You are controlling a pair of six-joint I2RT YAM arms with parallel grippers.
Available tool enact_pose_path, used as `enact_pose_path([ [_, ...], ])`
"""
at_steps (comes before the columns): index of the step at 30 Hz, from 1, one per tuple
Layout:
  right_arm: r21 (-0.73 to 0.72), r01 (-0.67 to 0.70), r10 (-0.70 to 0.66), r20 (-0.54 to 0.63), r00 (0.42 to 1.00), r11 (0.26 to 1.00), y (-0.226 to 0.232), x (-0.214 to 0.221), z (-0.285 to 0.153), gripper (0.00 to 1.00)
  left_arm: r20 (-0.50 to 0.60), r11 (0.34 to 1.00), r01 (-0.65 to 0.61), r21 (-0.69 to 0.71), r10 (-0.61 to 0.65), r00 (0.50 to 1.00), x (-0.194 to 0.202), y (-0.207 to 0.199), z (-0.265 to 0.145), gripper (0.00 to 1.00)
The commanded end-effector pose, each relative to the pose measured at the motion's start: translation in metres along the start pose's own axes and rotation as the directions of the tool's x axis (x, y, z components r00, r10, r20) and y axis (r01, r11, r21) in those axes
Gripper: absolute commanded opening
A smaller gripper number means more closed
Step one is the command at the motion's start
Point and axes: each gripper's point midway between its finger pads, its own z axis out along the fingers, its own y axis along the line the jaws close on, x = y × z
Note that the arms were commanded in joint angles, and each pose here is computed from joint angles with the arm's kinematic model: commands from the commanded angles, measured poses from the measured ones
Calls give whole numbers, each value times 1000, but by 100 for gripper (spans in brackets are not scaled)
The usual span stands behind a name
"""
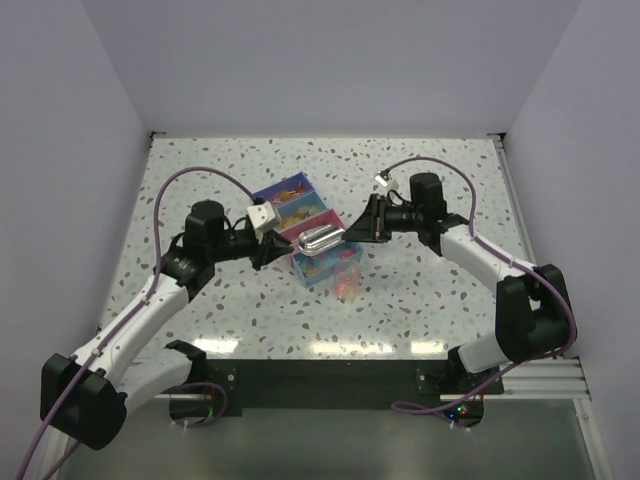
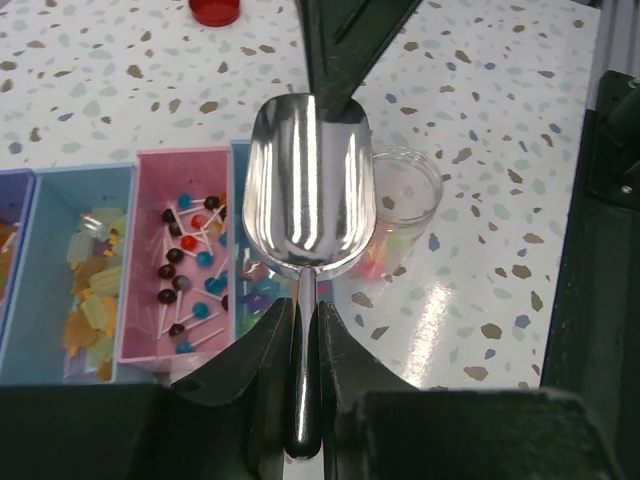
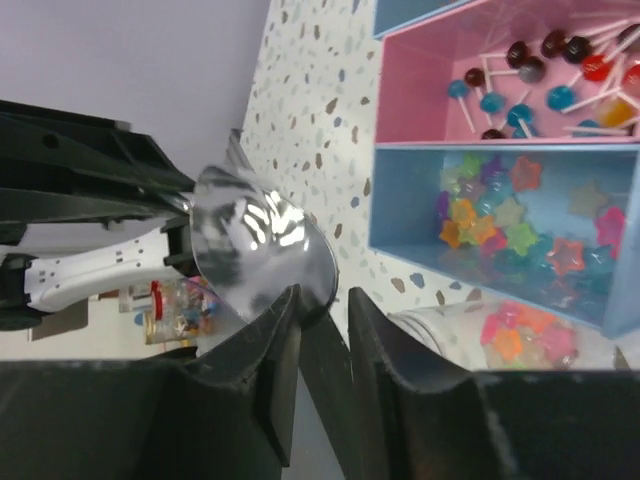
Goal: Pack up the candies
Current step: Adjust the spatula, then scoop the fake candies from the storage box.
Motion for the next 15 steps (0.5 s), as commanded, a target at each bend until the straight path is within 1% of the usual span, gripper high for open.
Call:
enact_pose_path([
  [1, 117, 60, -63, 18, 998, 991, -11, -6, -14, 31, 0, 982, -78, -173, 79, 997, -33, 35, -16, 0],
  [2, 155, 89, -90, 0, 996, 984, -10, -7, -19, 39, -41, 981, -71, -181, 64, 997, -32, 36, -20, 0],
  [3, 192, 109, -111, 1, 994, 975, -12, -10, -23, 51, -69, 979, -88, -183, 76, 995, -31, 38, -22, 0],
  [4, 261, 121, -129, 16, 991, 958, -19, -17, -27, 54, -98, 980, -83, -181, 66, 993, -28, 39, -22, 0],
  [6, 354, 155, -170, 13, 985, 922, -22, -25, -39, 60, -167, 978, -82, -192, 50, 985, -23, 41, -28, 0],
  [7, 389, 162, -186, 26, 982, 907, -24, -29, -44, 61, -188, 978, -82, -192, 45, 981, -22, 42, -30, 0],
  [8, 460, 157, -203, 52, 978, 874, -34, -36, -50, 61, -215, 981, -69, -180, 30, 976, -22, 38, -34, 0],
  [10, 504, 149, -209, 64, 976, 851, -43, -38, -53, 62, -250, 986, -54, -157, 13, 968, -18, 35, -33, 0],
  [12, 555, 143, -204, 50, 978, 820, -57, -36, -53, 62, -286, 991, -37, -125, 0, 958, -17, 27, -34, 0],
  [14, 602, 142, -199, 29, 980, 786, -72, -35, -53, 62, -350, 993, -29, -111, -12, 937, -10, 20, -30, 0],
  [15, 605, 155, -206, 15, 979, 781, -72, -33, -49, 63, -374, 994, -27, -108, -15, 927, -7, 18, -29, 0],
])
